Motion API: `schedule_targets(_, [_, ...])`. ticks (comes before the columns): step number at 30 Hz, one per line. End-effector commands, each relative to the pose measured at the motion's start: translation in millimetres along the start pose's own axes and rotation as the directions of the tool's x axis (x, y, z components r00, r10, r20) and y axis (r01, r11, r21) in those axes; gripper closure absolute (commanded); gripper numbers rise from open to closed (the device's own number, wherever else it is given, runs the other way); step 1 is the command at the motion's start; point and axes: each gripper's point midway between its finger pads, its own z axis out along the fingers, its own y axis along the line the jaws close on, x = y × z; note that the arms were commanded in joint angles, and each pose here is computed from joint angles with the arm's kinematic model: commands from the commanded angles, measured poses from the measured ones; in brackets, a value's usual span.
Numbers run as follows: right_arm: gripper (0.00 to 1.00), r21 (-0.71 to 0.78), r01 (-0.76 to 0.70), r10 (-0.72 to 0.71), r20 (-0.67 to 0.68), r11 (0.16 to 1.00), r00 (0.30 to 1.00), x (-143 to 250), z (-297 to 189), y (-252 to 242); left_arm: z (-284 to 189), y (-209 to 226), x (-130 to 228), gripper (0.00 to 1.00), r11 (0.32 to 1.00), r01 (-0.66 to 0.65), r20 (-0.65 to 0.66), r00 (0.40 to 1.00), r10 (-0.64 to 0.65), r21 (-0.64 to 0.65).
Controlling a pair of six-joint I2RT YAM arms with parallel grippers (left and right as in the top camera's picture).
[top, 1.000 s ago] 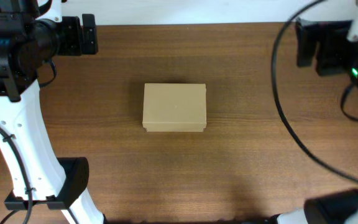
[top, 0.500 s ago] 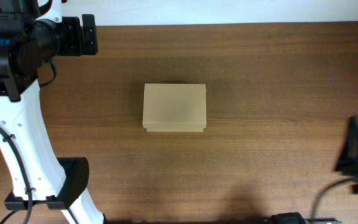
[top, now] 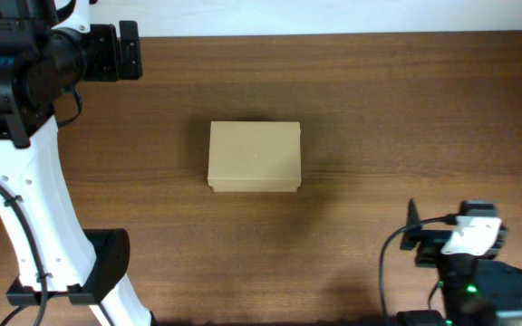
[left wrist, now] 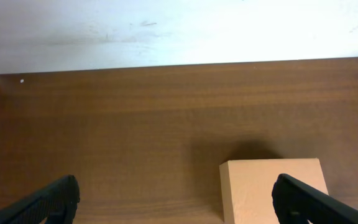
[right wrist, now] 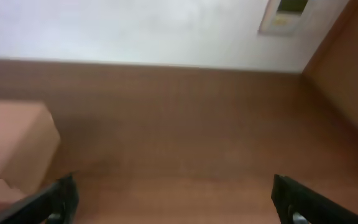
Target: Pack container
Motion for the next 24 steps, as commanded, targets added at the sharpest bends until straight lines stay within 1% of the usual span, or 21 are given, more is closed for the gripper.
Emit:
schedule_targets(1, [0.01, -0.007, 0.004, -0.004, -0.052, 1.0, 0.999, 49, 19, 5, -5, 3, -2, 0.0, 1.0, -0.002, 0.013, 1.0, 0.002, -0.009])
schedule_targets(5, [0.01, -0.01, 0.008, -0.008, -0.086, 1.0, 0.996, 90, 36, 10, -5, 3, -2, 0.0, 1.0, -0.002, 0.013, 1.0, 0.002, -0.009])
schedule_targets(8, [0.01, -0.011, 0.009, -0.01, -0.101, 1.0, 0.995, 109, 42, 12, -5, 3, -2, 0.0, 1.0, -0.002, 0.013, 1.0, 0.002, -0.009])
schedule_targets(9, [0.01, -0.012, 0.01, -0.012, -0.114, 1.0, 0.993, 122, 46, 13, -5, 3, -2, 0.0, 1.0, -0.002, 0.013, 1.0, 0.002, -0.009])
schedule_targets(11, [0.01, -0.016, 0.012, -0.014, -0.133, 1.0, 0.991, 129, 48, 14, -5, 3, -2, 0.0, 1.0, -0.002, 0.013, 1.0, 0.002, -0.009])
schedule_targets(24, [0.01, -0.017, 0.012, -0.014, -0.131, 1.0, 0.991, 129, 48, 14, -5, 3, -2, 0.0, 1.0, -0.002, 0.013, 1.0, 0.002, -0.009])
